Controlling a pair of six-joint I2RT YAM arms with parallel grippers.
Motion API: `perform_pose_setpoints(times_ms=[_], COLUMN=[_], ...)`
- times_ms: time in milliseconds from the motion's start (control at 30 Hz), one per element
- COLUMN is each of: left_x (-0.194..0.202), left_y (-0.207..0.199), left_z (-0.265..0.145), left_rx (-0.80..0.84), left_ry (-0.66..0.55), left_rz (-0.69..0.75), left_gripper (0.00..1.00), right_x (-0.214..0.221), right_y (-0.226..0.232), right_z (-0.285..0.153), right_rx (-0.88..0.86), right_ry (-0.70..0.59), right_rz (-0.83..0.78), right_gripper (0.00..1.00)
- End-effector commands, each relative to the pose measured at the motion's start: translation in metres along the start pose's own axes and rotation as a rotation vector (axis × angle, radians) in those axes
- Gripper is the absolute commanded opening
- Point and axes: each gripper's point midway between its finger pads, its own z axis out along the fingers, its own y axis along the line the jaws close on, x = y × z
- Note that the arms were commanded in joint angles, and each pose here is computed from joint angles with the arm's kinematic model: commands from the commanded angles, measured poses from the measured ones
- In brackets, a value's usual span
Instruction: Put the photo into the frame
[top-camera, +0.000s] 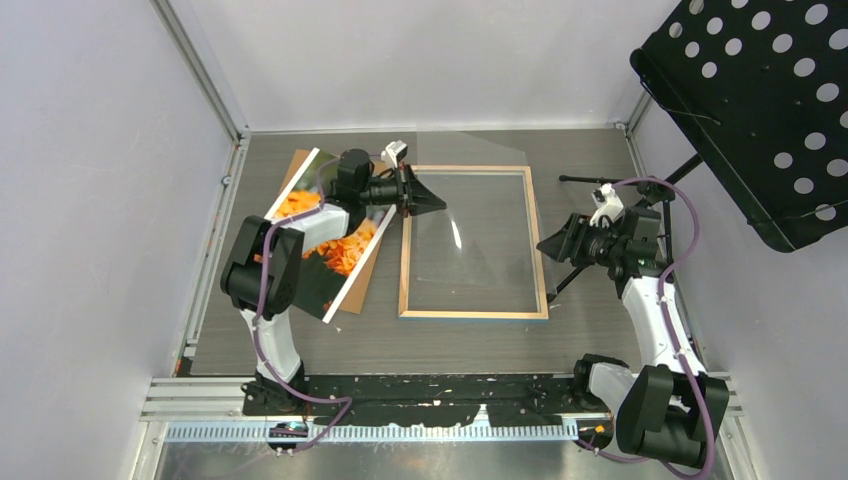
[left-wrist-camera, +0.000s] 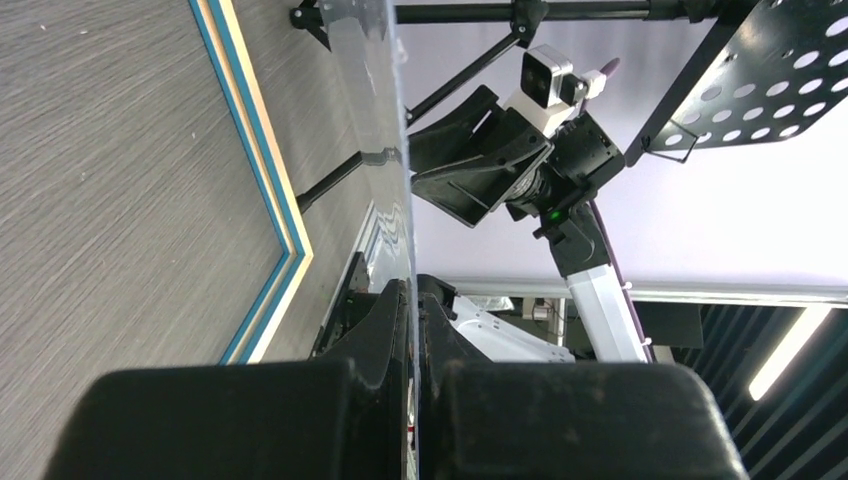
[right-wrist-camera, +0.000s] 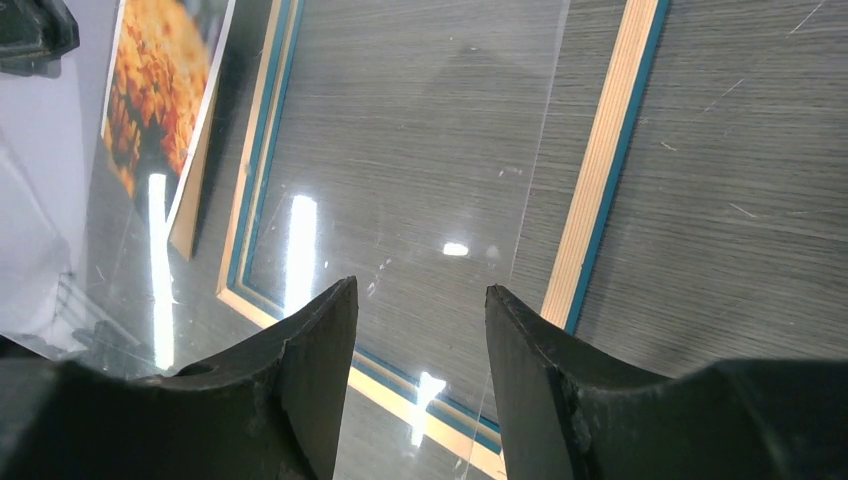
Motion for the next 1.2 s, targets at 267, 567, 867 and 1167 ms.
perform_pose_setpoints(times_ms=[267, 567, 867, 1167], left_x=[-0.004, 0.009, 0.016, 0.014], left_y=[0.017, 0.068, 0.088, 0.095], left_z=[0.015, 0.018, 0.015, 0.013], left_rx=[0.003, -0.072, -0.135, -0.166], left_ry=[0.017, 0.050, 0.073, 0.067], left_rz=[0.127, 0.067, 0.072, 0.087], left_gripper=[0.00, 0.00, 0.00, 0.00], right_x=[-0.021, -0.020, -0.020, -0.018], right_y=[0.009, 0.010, 0.010, 0.010], right_z=[-0.010, -0.011, -0.012, -0.012], right_rx=[-0.018, -0.021, -0.021, -0.023], right_ry=[-0.068, -0.071, -0.076, -0.072], right_rz=[-0.065, -0.062, -0.066, -0.064], right_gripper=[0.56, 0.56, 0.56, 0.56])
